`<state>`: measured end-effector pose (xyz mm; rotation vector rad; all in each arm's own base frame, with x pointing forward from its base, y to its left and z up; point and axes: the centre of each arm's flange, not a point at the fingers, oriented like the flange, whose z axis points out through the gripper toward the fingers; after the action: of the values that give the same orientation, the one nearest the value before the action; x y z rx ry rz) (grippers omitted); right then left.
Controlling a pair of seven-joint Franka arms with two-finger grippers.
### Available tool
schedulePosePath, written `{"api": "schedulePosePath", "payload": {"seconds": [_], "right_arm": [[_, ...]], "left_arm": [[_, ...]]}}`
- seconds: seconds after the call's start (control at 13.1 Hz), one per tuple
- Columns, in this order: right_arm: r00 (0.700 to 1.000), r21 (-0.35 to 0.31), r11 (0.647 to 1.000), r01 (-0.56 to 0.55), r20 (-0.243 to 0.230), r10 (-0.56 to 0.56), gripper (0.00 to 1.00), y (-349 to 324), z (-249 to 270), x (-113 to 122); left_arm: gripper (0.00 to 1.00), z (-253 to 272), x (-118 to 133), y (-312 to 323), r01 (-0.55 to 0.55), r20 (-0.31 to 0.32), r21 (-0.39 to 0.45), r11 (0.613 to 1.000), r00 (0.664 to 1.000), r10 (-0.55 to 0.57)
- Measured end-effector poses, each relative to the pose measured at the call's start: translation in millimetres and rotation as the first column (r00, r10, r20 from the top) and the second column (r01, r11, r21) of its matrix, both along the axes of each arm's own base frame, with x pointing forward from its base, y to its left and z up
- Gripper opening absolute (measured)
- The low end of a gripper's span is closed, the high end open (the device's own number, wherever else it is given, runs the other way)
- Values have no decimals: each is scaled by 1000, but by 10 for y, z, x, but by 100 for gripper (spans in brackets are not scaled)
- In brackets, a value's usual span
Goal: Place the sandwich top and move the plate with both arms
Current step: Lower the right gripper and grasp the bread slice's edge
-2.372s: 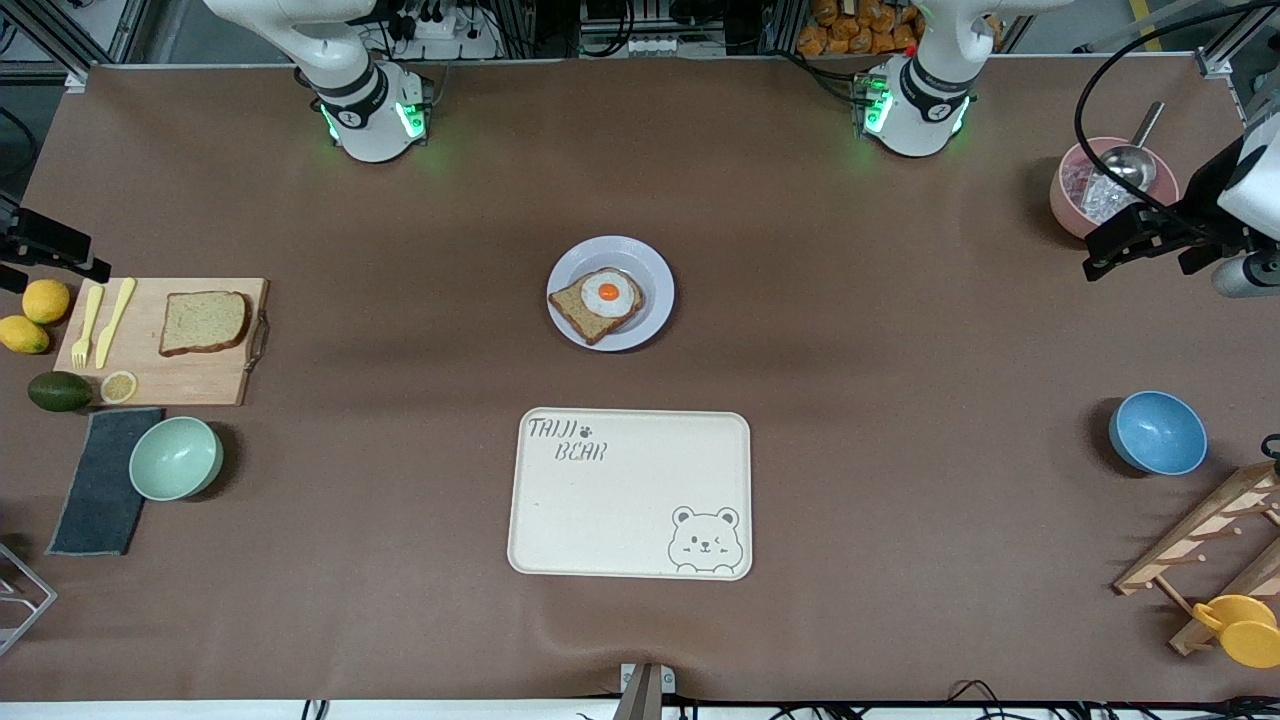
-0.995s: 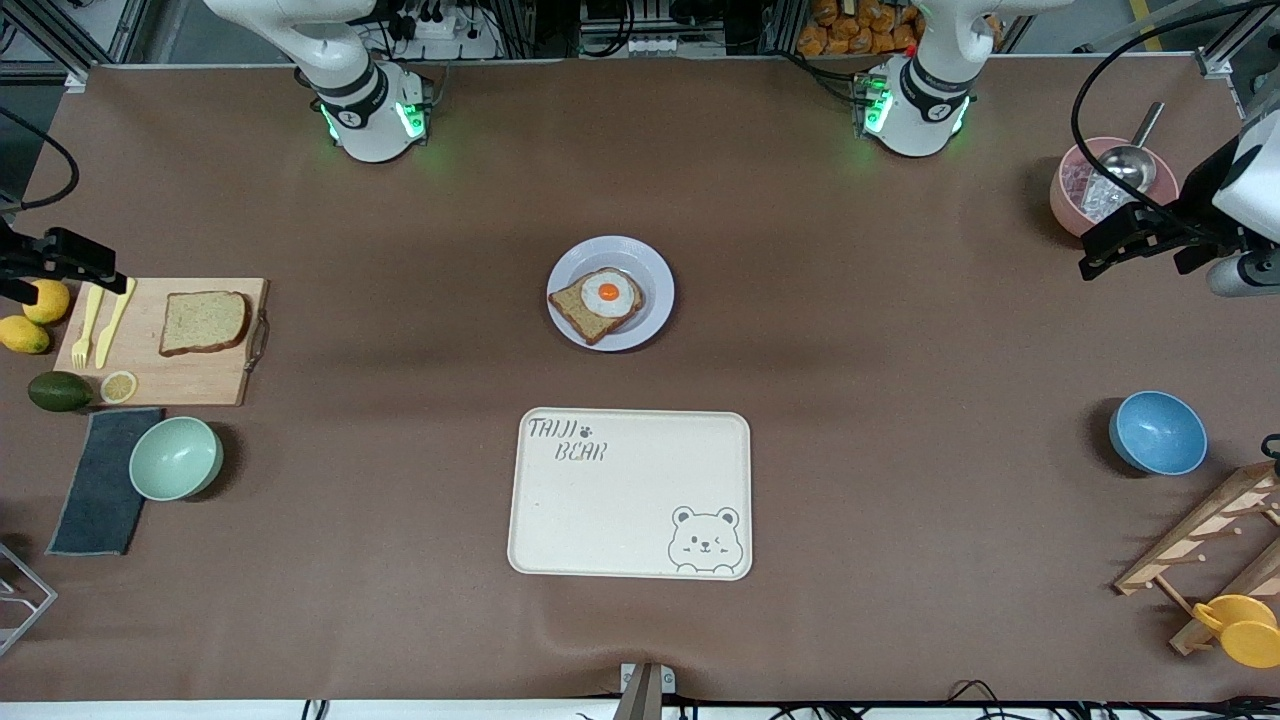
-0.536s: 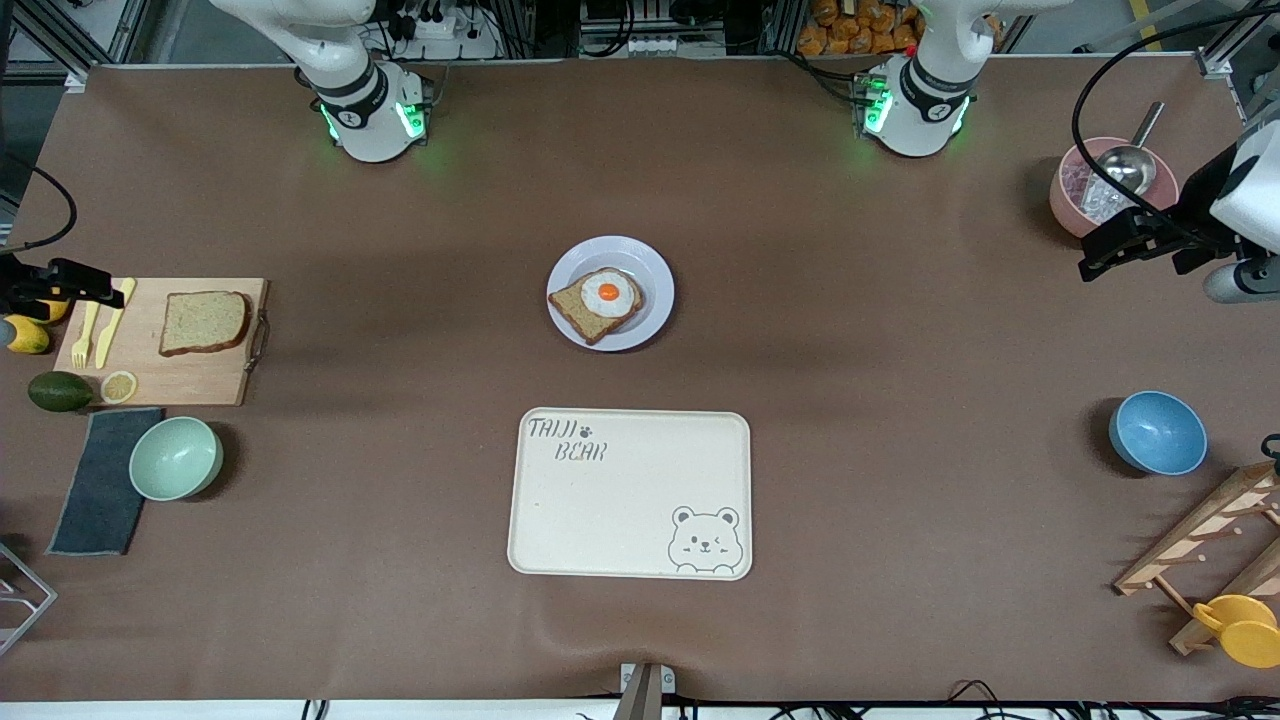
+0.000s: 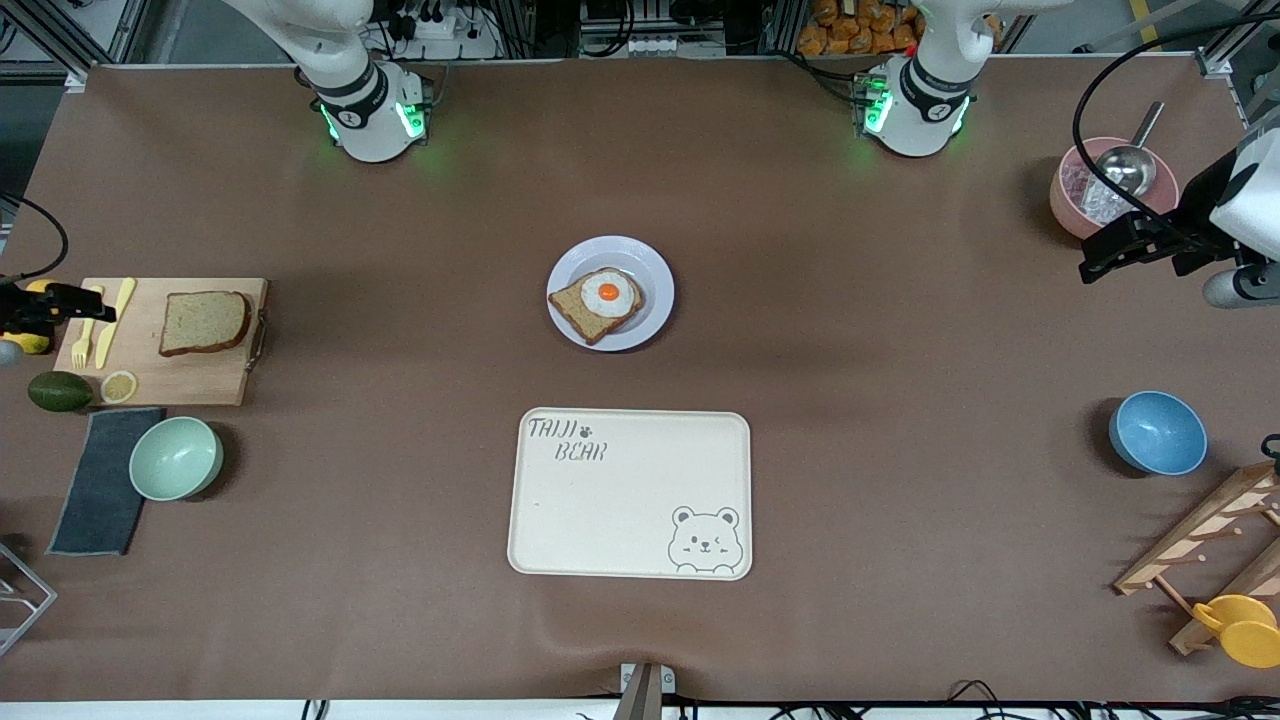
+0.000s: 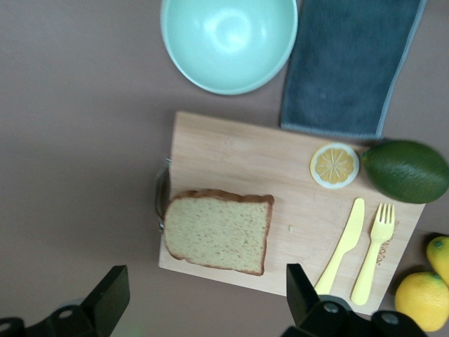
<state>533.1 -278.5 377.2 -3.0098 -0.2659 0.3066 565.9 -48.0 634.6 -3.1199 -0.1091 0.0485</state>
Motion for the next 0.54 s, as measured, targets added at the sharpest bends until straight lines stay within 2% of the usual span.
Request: {"api": "schedulePosePath", "payload": {"seconds": [0.23, 0.54], "right_arm": [[997, 46, 998, 52, -53, -50, 98, -238, -435, -181], [996, 75, 994, 74, -61, -69, 90, -246, -910, -428]], "left_arm": [[100, -4, 1, 1, 0, -1, 0, 1000, 1000, 0], [100, -8, 2, 1, -1, -2, 0, 1000, 1000, 1]]}}
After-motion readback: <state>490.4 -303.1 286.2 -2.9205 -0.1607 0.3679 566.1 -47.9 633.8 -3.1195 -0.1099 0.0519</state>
